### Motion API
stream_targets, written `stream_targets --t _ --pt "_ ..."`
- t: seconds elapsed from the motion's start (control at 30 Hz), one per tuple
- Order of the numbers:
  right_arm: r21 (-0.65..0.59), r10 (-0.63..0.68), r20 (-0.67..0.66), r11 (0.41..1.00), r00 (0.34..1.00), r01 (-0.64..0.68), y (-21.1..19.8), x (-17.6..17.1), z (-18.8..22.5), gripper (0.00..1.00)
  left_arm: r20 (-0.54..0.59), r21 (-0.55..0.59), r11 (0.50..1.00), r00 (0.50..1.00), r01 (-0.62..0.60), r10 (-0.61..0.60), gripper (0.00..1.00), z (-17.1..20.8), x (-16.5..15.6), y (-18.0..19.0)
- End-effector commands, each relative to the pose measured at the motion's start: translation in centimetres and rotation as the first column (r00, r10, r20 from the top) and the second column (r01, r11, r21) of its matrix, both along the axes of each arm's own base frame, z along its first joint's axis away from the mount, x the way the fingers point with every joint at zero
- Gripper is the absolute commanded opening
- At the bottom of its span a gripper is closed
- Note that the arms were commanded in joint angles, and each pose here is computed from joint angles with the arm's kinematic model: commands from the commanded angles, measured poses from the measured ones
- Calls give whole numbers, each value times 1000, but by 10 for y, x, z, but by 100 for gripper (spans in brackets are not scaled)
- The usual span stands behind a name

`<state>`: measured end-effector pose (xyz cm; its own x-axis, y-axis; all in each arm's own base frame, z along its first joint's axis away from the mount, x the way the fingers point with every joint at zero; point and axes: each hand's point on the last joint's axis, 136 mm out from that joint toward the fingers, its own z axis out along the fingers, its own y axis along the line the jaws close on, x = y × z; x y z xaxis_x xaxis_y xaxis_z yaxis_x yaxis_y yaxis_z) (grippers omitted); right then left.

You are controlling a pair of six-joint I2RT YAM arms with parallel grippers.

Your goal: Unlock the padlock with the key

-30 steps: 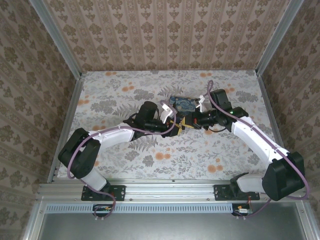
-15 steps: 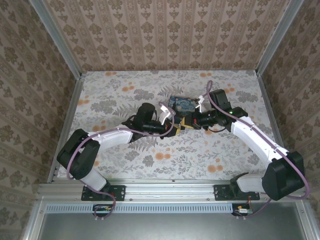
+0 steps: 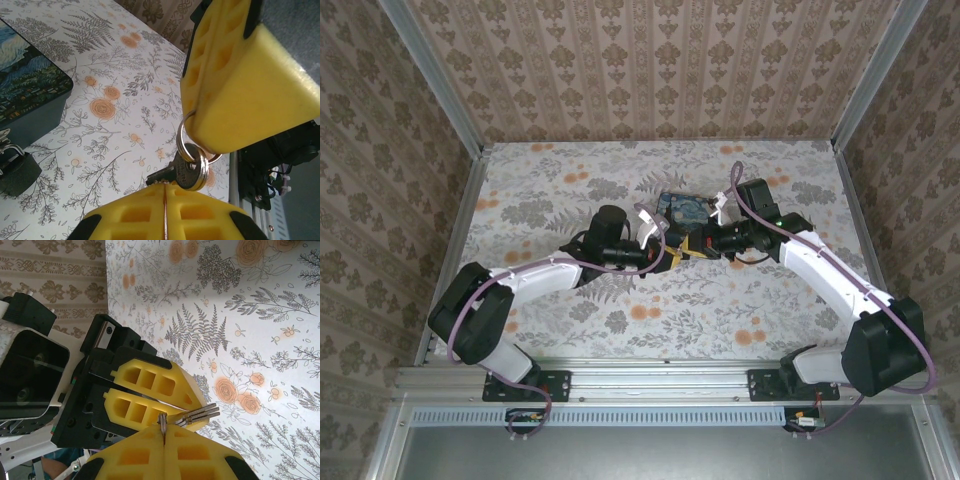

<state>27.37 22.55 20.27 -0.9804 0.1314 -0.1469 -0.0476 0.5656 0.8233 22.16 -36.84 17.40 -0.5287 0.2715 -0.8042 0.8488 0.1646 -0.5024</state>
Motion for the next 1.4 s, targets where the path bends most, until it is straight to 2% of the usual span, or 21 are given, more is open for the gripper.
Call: stream_targets --t 0.0,0.1,0.3,0.6,0.9,1.1,1.23,1.37 --pt "31 22 -15 999 1000 -21 6 -2 2 1 47 -18 1000 999 -9 10 17 7 2 5" --pt "36 24 -16 999 1000 -23 6 -3 3 1 59 -3 1000 998 -28 28 26 4 5 7" --pt "57 36 -15 998 999 -35 9 -4 8 1 71 12 999 997 -42 41 34 -1 10 12" --pt "64 65 -35 996 997 -62 17 -7 4 1 103 -8 1000 995 -13 14 37 4 8 11" --pt "63 74 -48 995 996 -71 19 -8 1 1 130 -37 998 991 40 -35 22 7 0 10" --pt "44 62 -59 997 996 -59 16 -6 -6 2 124 -60 995 990 75 -67 5 10 -8 10" --pt "28 43 -78 999 996 -41 13 1 -16 6 103 -59 995 992 82 -76 0 8 -13 13" --pt "23 45 -78 999 996 -44 13 6 -21 8 83 -58 995 993 83 -78 0 7 -18 16"
